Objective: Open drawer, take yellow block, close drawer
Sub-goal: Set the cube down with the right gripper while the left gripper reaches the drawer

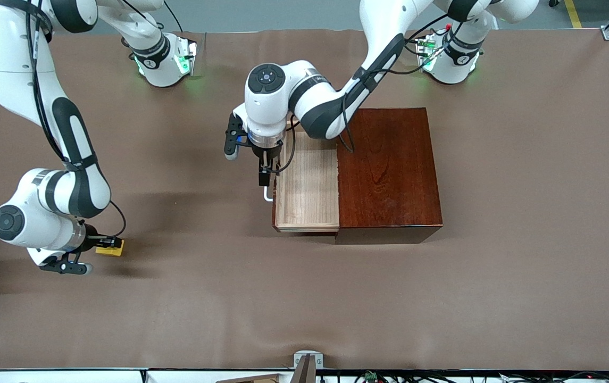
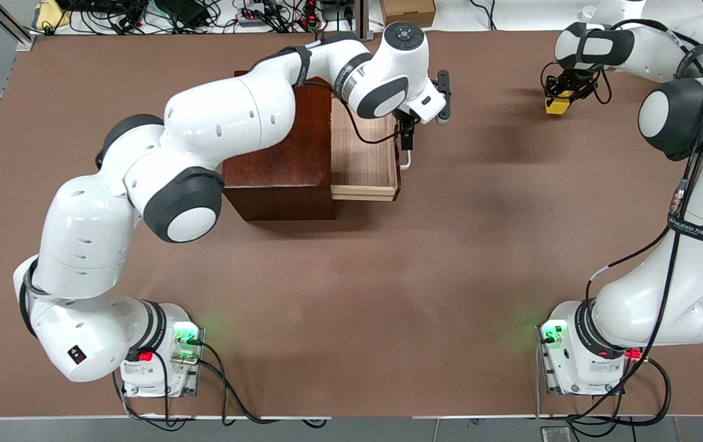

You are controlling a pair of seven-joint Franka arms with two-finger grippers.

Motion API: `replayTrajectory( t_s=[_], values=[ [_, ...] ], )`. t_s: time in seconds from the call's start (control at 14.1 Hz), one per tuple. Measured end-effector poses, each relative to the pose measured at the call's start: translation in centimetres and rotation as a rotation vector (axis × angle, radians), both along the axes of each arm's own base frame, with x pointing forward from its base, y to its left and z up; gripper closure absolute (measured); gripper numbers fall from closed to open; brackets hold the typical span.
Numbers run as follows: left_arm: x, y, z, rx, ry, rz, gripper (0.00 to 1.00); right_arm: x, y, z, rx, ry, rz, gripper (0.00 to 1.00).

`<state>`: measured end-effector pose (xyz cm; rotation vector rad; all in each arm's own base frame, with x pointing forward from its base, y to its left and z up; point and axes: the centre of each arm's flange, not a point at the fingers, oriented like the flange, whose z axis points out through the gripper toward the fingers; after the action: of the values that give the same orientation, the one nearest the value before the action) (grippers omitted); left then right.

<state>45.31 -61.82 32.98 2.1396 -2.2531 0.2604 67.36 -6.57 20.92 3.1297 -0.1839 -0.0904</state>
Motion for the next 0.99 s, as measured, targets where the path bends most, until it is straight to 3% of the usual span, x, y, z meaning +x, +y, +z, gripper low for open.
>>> replayTrajectory(
  t_s=[0.35, 0.71, 0.99],
  values=[
    [0.00, -0.05, -0.99, 0.006, 0.006, -0.001, 0.00, 0.23, 0.06, -1.26, 0.004, -0.020, -0.005, 0.44],
    [0.14, 0.12, -1.05, 0.010, 0.011, 0.004, 0.00, 0.37, 0.07, -1.11, 0.004, -0.024, -0.004, 0.01],
    [0.39, 0.54, -1.08, 0.029, 0.029, 0.014, 0.00, 0.40, 0.21, -0.98, 0.007, -0.017, 0.000, 0.00]
  ],
)
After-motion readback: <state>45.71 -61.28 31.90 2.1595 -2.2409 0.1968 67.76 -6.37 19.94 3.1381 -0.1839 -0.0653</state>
